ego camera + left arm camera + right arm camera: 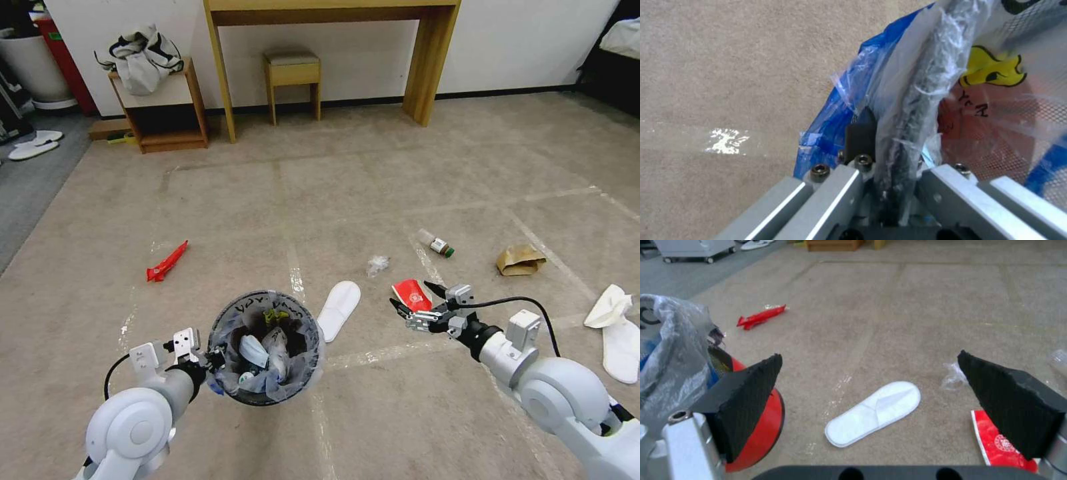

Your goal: Pick up the trash bin and place the garbage on the floor into it.

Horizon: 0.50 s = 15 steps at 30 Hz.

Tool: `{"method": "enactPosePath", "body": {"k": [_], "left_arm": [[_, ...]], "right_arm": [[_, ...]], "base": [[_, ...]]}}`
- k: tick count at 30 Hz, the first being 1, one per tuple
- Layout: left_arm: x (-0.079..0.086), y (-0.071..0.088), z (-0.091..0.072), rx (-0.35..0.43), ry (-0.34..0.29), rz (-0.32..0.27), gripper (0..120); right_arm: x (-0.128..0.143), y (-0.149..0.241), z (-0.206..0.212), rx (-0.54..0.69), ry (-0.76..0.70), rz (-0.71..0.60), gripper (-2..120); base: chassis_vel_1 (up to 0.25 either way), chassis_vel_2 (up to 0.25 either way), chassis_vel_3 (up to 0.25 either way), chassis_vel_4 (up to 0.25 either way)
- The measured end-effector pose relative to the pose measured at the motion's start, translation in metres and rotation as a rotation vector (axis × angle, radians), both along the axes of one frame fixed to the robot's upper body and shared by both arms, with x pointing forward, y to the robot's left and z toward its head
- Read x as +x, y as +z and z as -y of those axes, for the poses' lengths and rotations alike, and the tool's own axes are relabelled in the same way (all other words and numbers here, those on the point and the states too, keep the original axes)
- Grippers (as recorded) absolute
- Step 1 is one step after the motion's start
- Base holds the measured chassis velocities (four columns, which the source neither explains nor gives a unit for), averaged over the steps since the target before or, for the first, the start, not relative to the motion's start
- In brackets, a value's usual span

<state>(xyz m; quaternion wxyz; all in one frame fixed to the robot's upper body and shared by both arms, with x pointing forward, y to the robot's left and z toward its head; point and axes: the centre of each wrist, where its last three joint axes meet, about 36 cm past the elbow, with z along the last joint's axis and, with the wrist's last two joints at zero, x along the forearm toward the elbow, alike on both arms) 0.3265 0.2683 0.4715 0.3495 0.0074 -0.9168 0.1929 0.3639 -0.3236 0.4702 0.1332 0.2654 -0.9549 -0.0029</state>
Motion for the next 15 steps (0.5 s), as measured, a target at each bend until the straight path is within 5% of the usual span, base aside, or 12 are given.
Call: {"method": "enactPosePath", "body": {"k": [7, 15], "left_arm": [[0.0009, 0.0000, -0.0003, -0.001, 0.001, 0.001, 0], [0.0019, 0.0004, 0.0002, -0.004, 0.002, 0.003, 0]], "right_arm": [[0.0012, -0.0009, 0.0002, 0.001, 0.002, -0.006, 100], [0.0021, -0.0048, 0.0023, 0.003, 0.001, -0.001, 100]], "base": [[-0.049, 0.047, 0.045, -0.042], [-0.191, 0.193, 0.191, -0.200]]}}
